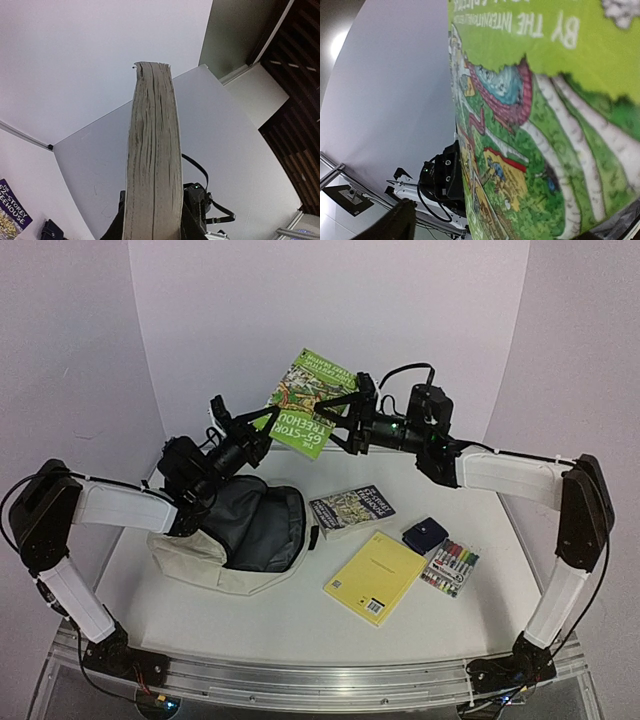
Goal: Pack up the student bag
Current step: Pick up the book from the center of the board.
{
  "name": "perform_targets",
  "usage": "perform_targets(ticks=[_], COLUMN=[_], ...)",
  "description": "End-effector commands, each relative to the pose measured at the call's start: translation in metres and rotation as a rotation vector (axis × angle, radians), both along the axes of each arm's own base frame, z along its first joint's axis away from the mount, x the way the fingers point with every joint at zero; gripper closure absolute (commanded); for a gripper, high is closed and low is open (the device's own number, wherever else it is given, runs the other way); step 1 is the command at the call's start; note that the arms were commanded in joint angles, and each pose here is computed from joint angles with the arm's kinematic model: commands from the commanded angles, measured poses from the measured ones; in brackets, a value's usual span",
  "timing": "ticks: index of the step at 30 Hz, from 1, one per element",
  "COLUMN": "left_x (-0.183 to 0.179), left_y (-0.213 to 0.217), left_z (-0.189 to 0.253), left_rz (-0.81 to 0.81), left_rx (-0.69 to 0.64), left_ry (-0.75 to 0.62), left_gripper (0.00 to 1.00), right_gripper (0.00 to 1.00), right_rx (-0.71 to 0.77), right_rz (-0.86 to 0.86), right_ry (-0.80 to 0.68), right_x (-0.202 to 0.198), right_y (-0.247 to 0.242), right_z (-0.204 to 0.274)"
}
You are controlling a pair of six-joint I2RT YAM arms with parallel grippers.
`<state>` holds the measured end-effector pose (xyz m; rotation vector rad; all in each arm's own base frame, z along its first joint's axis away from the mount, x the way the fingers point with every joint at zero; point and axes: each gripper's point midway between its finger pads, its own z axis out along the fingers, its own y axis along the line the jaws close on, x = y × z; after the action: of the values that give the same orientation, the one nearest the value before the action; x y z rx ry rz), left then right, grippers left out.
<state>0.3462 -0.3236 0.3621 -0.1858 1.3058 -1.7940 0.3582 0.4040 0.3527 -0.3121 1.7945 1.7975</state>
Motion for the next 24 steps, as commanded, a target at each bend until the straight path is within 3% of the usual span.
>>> perform_targets(ticks=[1,5,9,10,11,14,17,24], left_x=[-0.027,-0.025,-0.026,-0.027,-0.028,-0.032,-0.033,-0.019], left_y=[0.018,0.015,-0.001,-0.003,-0.002,0.002,-0.001,-0.008], left_z=[0.066,0.060,0.048,0.046,0.045,0.042,0.042,0.022], left_rz=[-0.055,-0.032,-0.010,-0.006,-0.004,-0.013,-0.044,-0.116], left_rx=[-0.256,-0.196,-0.004,0.028,0.043,0.013,-0.024,-0.184], left_ry=[-0.175,-0.159,-0.140,-0.136,-0.130,-0.125,-0.127,-0.049], left_gripper=[1.00,1.00,0.96,0.95,0.94,0.94,0.96,0.97], right_gripper=[0.37,0.59,0.73,0.73,0.67,0.35,0.34,0.48], right_rx=[0.110,0.109,0.102,0.104,0.105,0.114,0.125,0.208], right_rz=[0.020,0.000,-0.028,-0.032,-0.034,-0.051,-0.057,-0.053], right_ry=[-0.068,-0.037,-0.005,0.004,0.016,0.045,0.074,0.110], right_x=[-0.001,0.001,0.003,0.003,0.004,0.009,0.016,0.024], right_y=[0.008,0.007,0.003,0.002,0.002,0.002,0.006,0.009], right_z=[0.038,0.030,0.024,0.023,0.022,0.019,0.014,0.019])
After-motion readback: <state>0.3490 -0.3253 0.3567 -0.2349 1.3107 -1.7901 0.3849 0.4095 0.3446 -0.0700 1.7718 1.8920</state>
